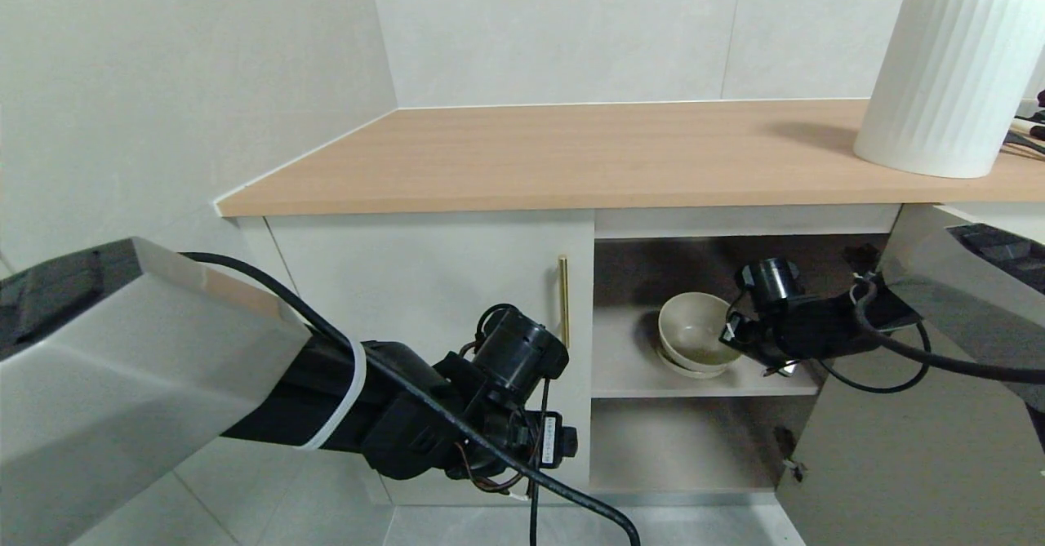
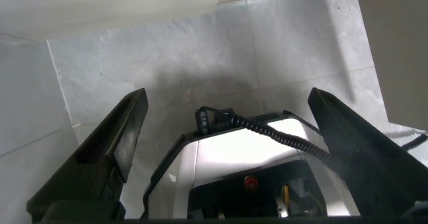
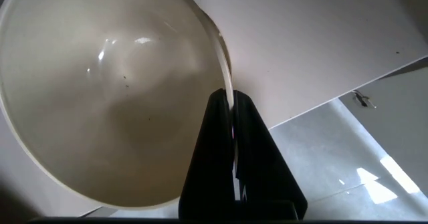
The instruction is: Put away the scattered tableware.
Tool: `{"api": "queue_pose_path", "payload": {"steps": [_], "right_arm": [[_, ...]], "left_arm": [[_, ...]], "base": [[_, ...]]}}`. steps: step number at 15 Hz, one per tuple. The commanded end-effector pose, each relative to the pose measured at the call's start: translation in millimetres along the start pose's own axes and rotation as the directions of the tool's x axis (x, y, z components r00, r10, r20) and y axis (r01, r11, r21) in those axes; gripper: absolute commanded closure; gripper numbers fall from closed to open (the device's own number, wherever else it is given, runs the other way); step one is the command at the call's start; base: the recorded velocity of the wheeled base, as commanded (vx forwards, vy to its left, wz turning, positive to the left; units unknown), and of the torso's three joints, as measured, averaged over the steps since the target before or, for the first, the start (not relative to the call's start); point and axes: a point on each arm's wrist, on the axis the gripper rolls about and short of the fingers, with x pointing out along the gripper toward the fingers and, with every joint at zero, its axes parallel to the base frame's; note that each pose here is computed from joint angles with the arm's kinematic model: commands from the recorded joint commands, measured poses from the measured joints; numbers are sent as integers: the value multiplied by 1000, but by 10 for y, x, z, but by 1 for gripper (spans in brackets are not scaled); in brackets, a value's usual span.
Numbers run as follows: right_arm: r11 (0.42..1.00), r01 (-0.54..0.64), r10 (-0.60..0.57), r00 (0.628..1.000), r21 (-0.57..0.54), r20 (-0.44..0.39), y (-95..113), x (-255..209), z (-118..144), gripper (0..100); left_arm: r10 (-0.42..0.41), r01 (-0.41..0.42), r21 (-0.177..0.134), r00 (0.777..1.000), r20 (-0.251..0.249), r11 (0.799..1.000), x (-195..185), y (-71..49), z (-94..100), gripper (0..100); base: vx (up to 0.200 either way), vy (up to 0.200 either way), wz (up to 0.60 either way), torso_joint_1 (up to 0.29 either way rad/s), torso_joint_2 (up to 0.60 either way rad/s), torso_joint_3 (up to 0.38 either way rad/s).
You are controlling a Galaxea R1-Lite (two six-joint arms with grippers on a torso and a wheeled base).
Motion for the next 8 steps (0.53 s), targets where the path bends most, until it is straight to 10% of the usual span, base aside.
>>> {"api": "queue_pose_path", "payload": {"steps": [1,6,7,8], "right_arm": [[1000,2,-2,1000,0,-1,-2,13,-7,100],[1000,2,-2,1000,-2,-3,4,30,-18,100],[1000,2,-2,1000,-2,-3,4,30,-18,0],[1000,2,-2,1000,-2,-3,4,30,-18,0]], "left_arm": [[1,-1,-1,1000,-1,1000,6,1,-2,0],[1,-1,-1,1000,-1,1000,6,1,-2,0],[1,-1,-1,1000,-1,1000,6,1,-2,0],[1,-1,-1,1000,-1,1000,6,1,-2,0]], "base": [[0,0,0,0,0,0],[0,0,0,0,0,0],[0,0,0,0,0,0],[0,0,0,0,0,0]]}}
